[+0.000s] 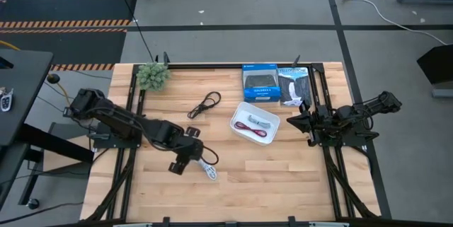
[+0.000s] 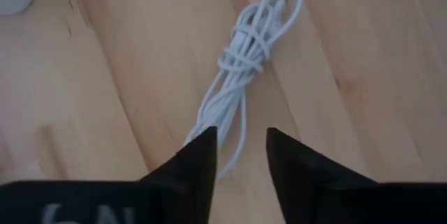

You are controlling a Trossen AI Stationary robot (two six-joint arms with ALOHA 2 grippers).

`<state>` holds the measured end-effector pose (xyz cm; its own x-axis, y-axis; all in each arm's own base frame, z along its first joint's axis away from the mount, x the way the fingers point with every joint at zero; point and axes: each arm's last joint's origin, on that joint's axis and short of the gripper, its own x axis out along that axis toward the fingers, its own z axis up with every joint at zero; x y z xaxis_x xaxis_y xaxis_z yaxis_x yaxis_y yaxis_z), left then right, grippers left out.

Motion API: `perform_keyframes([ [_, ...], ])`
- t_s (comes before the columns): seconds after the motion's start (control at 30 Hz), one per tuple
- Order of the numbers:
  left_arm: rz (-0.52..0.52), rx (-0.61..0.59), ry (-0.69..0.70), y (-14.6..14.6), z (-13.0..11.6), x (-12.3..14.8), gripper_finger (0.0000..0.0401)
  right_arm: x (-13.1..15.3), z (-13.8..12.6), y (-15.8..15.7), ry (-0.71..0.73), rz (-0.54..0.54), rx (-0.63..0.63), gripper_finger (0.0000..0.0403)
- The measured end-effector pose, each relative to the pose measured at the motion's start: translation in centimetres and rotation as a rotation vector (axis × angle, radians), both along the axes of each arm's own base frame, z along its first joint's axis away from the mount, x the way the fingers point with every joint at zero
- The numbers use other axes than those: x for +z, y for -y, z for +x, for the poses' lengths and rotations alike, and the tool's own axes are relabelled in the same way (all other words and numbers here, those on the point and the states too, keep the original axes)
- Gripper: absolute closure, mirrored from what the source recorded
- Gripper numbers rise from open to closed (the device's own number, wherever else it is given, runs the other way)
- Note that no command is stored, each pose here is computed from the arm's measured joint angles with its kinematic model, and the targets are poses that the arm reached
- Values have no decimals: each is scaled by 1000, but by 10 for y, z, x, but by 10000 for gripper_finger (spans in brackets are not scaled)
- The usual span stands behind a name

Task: Pick and place USB-C Cables
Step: Put the white charger cable into the white bin

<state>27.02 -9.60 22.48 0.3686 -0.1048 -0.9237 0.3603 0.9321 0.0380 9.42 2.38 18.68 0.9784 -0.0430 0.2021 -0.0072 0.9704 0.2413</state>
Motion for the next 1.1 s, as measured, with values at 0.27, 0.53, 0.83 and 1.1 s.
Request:
perform_keyframes([
  [0.27,35,-43,-10,3,7,-30,208,0,0,0,0,0,0,389],
  [0.53,101,-93,-66,7,19,-64,221,0,0,0,1,0,0,389],
  [0.83,141,-113,-135,7,20,-80,266,0,0,0,0,0,0,389],
  [1.1,104,-64,-180,7,23,-73,362,0,0,0,1,0,0,389],
])
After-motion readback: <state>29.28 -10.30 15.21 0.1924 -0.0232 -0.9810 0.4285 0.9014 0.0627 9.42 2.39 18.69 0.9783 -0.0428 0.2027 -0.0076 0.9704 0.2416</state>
